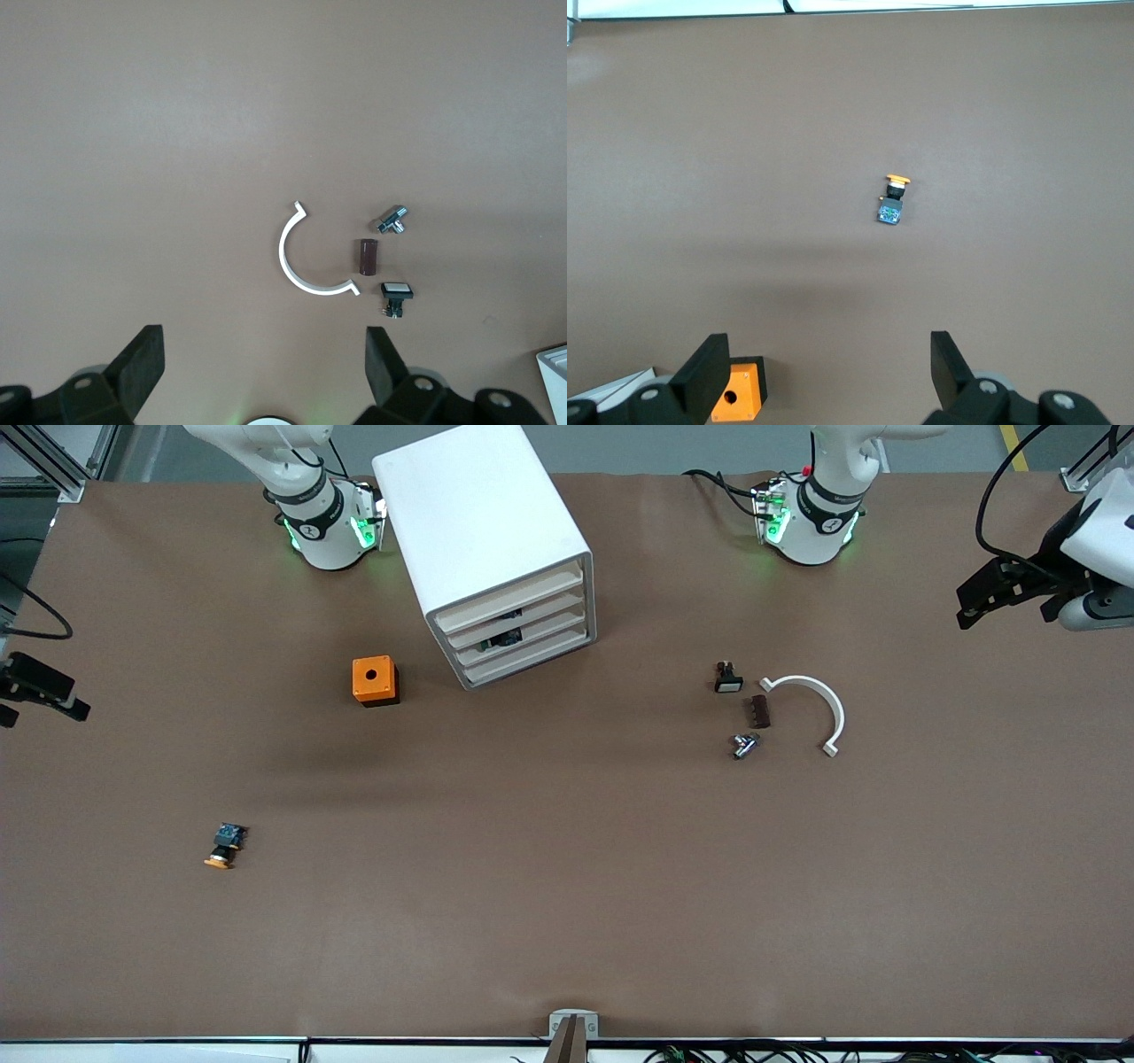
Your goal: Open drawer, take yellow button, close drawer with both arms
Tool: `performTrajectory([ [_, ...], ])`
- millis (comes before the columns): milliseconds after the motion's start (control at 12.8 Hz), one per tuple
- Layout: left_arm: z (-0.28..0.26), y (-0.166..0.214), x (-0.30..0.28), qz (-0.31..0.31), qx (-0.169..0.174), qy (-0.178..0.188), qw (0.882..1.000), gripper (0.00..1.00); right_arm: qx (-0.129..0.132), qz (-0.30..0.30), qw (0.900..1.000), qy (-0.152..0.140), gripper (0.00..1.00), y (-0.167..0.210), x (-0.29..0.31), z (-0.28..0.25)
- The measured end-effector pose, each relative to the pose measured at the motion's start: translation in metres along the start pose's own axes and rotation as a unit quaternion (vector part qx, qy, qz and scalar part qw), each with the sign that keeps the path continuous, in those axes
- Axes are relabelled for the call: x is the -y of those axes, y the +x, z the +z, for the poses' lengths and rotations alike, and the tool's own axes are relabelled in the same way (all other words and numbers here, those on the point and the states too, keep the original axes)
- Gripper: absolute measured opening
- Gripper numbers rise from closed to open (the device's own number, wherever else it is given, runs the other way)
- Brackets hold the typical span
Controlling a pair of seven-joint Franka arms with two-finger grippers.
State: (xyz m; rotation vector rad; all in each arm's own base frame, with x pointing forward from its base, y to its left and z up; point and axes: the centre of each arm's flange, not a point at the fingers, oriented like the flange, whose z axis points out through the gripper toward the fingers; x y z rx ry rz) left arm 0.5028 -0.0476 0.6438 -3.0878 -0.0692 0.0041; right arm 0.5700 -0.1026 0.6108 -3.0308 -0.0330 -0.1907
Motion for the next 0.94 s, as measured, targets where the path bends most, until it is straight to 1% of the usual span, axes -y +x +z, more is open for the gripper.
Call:
performTrajectory([
  [312, 0.003, -0.006, -0.006, 0.006, 0.0, 0.0, 1.0, 1.0, -0.004, 0.011, 1.0, 0.0, 1.0, -0.023, -0.008, -0.034],
  [546, 0.01, -0.011, -0.033, 0.03, 0.006, 0.005, 1.0, 1.0, -0.001, 0.009, 1.0, 0.001, 1.0, -0.025, -0.006, -0.036],
  [702, 0.009, -0.012, -0.036, 0.032, 0.004, 0.005, 0.999, 1.0, 0.003, 0.014, 1.0, 0.002, 1.0, -0.026, -0.003, -0.035],
  [780, 0.008, -0.011, -0.036, 0.032, 0.002, 0.005, 0.999, 1.0, 0.007, 0.023, 1.0, 0.0, 1.0, -0.026, 0.0, -0.034],
  [937, 0.002, -0.01, -0.034, 0.03, -0.006, 0.003, 1.0, 1.0, 0.018, 0.044, 0.999, -0.022, 1.0, -0.025, 0.012, -0.034],
])
